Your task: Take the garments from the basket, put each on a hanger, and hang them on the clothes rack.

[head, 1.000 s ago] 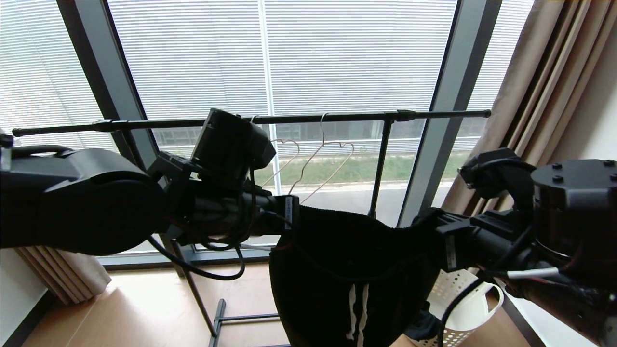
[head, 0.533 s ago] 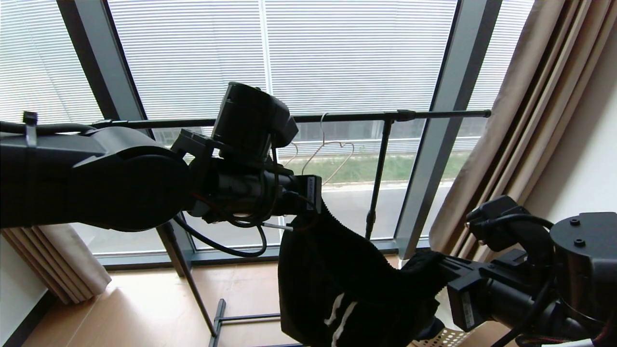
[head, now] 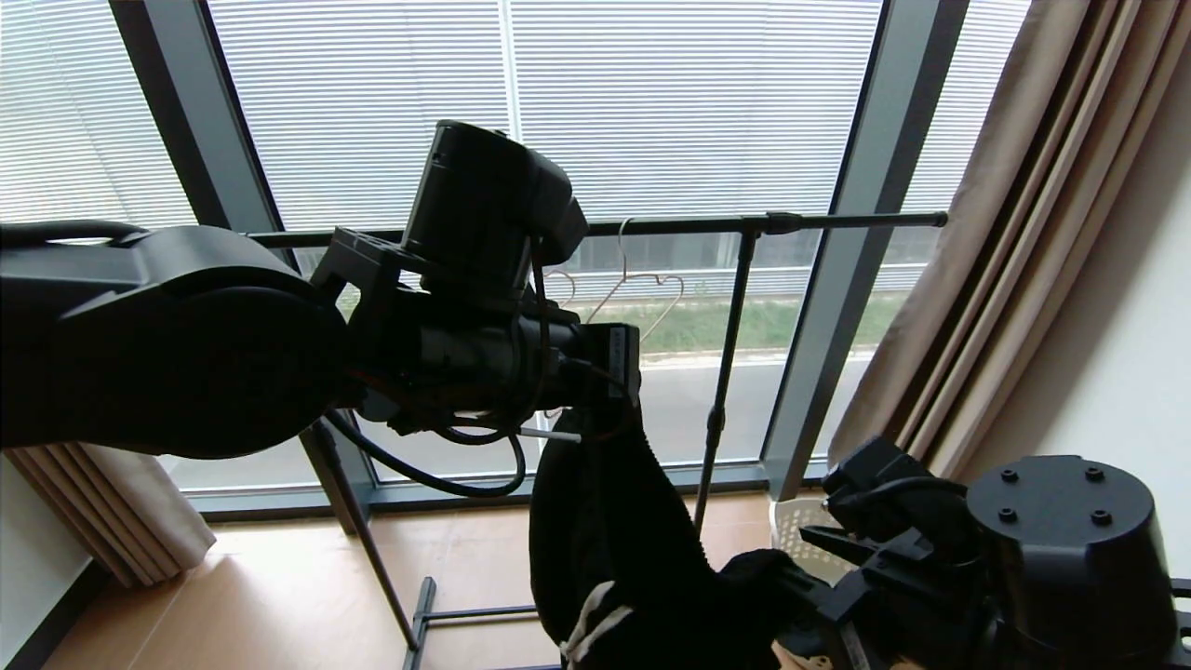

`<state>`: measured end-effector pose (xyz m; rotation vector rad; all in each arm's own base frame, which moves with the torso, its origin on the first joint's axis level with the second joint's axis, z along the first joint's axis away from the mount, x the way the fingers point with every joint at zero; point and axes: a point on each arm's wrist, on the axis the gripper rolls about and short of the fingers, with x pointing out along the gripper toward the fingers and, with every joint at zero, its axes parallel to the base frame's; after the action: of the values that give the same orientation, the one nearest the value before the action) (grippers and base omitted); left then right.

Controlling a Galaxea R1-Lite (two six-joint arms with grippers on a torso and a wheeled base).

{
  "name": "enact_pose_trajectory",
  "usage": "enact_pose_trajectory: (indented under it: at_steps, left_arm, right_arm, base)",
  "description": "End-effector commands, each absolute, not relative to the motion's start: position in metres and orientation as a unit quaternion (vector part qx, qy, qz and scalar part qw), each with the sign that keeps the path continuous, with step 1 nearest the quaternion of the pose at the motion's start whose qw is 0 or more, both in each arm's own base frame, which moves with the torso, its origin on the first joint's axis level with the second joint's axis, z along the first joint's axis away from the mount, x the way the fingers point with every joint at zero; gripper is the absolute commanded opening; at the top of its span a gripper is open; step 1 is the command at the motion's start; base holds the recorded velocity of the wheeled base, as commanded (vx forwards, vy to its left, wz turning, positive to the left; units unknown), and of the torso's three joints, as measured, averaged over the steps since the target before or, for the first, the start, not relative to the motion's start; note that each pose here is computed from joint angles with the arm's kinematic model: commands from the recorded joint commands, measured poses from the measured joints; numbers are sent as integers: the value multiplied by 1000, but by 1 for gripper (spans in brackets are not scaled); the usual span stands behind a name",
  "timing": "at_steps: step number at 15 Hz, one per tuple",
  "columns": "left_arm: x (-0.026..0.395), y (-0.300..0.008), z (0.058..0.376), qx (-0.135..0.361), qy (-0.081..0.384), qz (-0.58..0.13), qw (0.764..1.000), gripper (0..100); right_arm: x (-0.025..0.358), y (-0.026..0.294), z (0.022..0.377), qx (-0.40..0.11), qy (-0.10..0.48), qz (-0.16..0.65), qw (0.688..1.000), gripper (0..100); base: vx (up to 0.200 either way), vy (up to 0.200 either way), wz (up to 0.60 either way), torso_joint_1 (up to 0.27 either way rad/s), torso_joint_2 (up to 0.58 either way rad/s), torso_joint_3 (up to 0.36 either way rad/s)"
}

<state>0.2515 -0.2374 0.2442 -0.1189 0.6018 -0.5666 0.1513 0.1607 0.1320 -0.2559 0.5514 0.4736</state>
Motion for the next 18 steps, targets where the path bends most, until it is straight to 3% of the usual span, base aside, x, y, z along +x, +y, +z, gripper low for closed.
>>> enact_pose_trajectory:
  at_steps: [1, 5, 7, 13, 15, 18]
  left_arm:
    - [249, -236, 252, -61, 280, -274, 918, 0]
    - [254, -232, 259, -65, 264, -255, 928, 0]
    - [255, -232, 259, -64, 262, -249, 930, 0]
    - [252, -230, 256, -60, 267, -243, 931, 0]
    - [257, -224, 257, -60, 258, -212, 941, 0]
    - [265, -217, 256, -62, 255, -185, 947, 0]
  right_arm:
    - [152, 168, 113, -142, 289, 259, 911, 100]
    - [143, 168, 105, -170, 249, 345, 889, 100]
    - [144, 171, 110, -152, 219, 380, 885, 100]
    - [154, 185, 129, -130, 182, 392, 892, 100]
    - [155, 185, 134, -124, 172, 398, 892, 100]
    - [149, 169, 121, -151, 188, 408, 880, 100]
  base:
    - [0, 0, 0, 0, 0, 0]
    - [0, 0, 0, 0, 0, 0]
    - [0, 0, 0, 0, 0, 0]
    - [0, 0, 0, 0, 0, 0]
    - [0, 0, 0, 0, 0, 0]
    - [0, 0, 0, 0, 0, 0]
